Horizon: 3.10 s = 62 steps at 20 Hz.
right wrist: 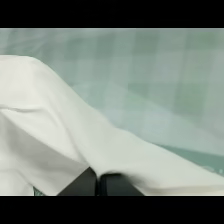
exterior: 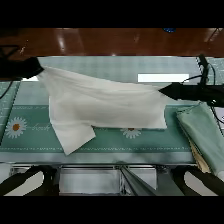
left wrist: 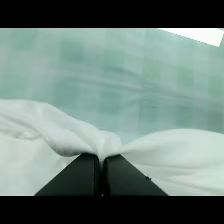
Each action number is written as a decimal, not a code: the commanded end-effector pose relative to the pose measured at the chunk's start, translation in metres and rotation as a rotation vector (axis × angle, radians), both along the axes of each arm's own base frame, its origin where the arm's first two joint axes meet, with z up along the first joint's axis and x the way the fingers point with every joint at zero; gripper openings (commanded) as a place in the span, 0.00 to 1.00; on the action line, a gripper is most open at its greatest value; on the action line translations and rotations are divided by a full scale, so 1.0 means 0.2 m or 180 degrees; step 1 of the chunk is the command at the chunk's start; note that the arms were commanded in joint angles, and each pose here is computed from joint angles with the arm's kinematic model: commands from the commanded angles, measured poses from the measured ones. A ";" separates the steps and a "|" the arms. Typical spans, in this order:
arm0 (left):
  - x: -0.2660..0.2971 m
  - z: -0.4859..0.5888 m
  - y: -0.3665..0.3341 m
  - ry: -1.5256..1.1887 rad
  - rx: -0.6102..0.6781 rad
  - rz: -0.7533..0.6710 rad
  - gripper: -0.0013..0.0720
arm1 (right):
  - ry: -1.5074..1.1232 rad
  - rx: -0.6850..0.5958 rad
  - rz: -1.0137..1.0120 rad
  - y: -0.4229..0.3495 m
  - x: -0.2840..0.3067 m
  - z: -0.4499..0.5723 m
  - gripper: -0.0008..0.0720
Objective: Fold the shirts.
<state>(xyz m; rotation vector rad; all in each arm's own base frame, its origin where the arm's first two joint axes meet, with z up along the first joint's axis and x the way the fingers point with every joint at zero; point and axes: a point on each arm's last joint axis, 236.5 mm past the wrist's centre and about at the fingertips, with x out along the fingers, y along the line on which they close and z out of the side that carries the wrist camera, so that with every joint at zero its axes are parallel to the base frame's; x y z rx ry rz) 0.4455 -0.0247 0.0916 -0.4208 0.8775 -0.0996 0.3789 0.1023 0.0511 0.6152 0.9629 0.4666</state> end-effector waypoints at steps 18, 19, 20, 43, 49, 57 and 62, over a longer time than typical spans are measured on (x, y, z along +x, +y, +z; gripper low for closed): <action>-0.93 -0.73 0.34 0.1631 -0.0569 0.0718 0.71 | 0.0682 0.0139 -0.0581 -0.47 -0.32 -0.22 0.57; -1.00 -0.78 0.30 0.1709 -0.0736 0.0792 0.71 | 0.0649 0.0129 -0.0798 -0.46 -0.37 -0.25 0.57; -1.04 -0.82 0.27 0.1743 -0.0937 0.0816 0.71 | 0.0623 0.0105 -0.0852 -0.43 -0.42 -0.27 0.57; -0.62 -0.84 -0.04 0.1319 -0.1645 0.0113 0.04 | 0.1758 -0.0419 -0.1140 -0.50 -0.87 -0.53 0.57; -0.62 -0.84 -0.04 0.1305 -0.1628 0.0118 0.04 | 0.1724 -0.0068 -0.1394 -0.46 -0.78 -0.66 0.57; -0.62 -0.84 -0.04 0.1314 -0.1639 0.0105 0.04 | 0.1833 0.0309 -0.1143 -0.24 -0.57 -0.83 0.55; -0.64 -0.83 -0.07 0.1349 -0.1683 0.0046 0.04 | 0.1422 0.0146 -0.0659 -0.09 -0.27 -0.70 0.04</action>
